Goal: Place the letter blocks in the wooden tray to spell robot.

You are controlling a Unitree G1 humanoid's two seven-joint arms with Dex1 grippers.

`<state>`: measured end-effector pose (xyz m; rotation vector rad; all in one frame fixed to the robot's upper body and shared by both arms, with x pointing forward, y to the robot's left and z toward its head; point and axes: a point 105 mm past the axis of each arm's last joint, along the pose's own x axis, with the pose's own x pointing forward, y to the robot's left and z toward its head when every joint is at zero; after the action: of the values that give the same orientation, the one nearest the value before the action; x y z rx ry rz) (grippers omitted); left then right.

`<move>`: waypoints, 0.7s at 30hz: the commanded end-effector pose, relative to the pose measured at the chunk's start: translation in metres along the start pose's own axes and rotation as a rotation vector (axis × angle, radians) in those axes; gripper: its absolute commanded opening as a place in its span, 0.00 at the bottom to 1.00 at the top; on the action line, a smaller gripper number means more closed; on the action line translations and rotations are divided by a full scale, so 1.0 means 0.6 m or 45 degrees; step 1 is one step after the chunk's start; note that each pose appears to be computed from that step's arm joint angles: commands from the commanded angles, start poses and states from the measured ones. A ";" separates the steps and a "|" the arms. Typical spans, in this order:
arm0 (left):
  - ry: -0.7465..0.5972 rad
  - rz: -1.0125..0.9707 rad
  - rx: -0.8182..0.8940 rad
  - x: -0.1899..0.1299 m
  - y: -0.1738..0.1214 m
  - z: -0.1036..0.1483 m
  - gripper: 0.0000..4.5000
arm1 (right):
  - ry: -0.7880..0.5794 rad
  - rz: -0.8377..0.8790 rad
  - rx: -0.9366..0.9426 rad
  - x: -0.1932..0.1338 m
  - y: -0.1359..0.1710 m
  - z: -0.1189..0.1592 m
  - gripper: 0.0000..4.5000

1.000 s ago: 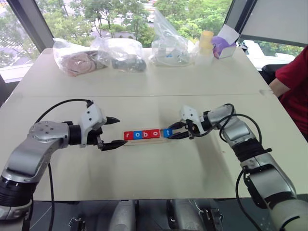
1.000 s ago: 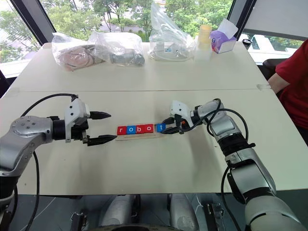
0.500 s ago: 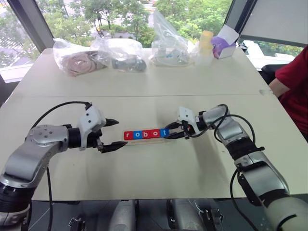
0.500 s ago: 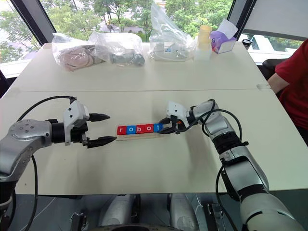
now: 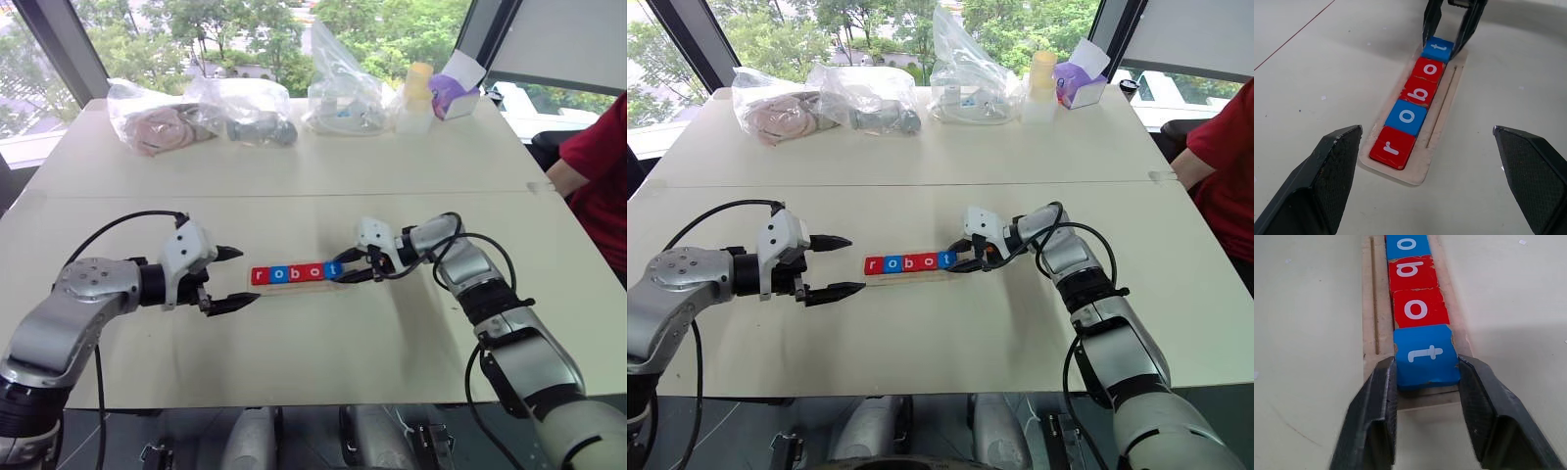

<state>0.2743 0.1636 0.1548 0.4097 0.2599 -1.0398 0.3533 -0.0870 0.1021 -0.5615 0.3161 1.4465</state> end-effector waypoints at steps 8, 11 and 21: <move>-0.019 0.003 0.035 -0.003 -0.002 0.010 1.00 | -0.119 -0.095 0.024 -0.022 -0.004 0.036 0.99; -0.020 0.001 0.034 -0.002 -0.002 0.011 1.00 | -0.148 -0.139 0.039 -0.028 0.000 0.043 0.99; -0.012 -0.015 0.048 0.004 0.000 0.010 1.00 | -0.063 -0.355 0.022 -0.046 -0.026 0.007 0.99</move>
<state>0.2743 0.1616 0.1533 0.4109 0.2653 -1.0525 0.3607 -0.1075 0.1136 -0.5151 0.2455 1.2048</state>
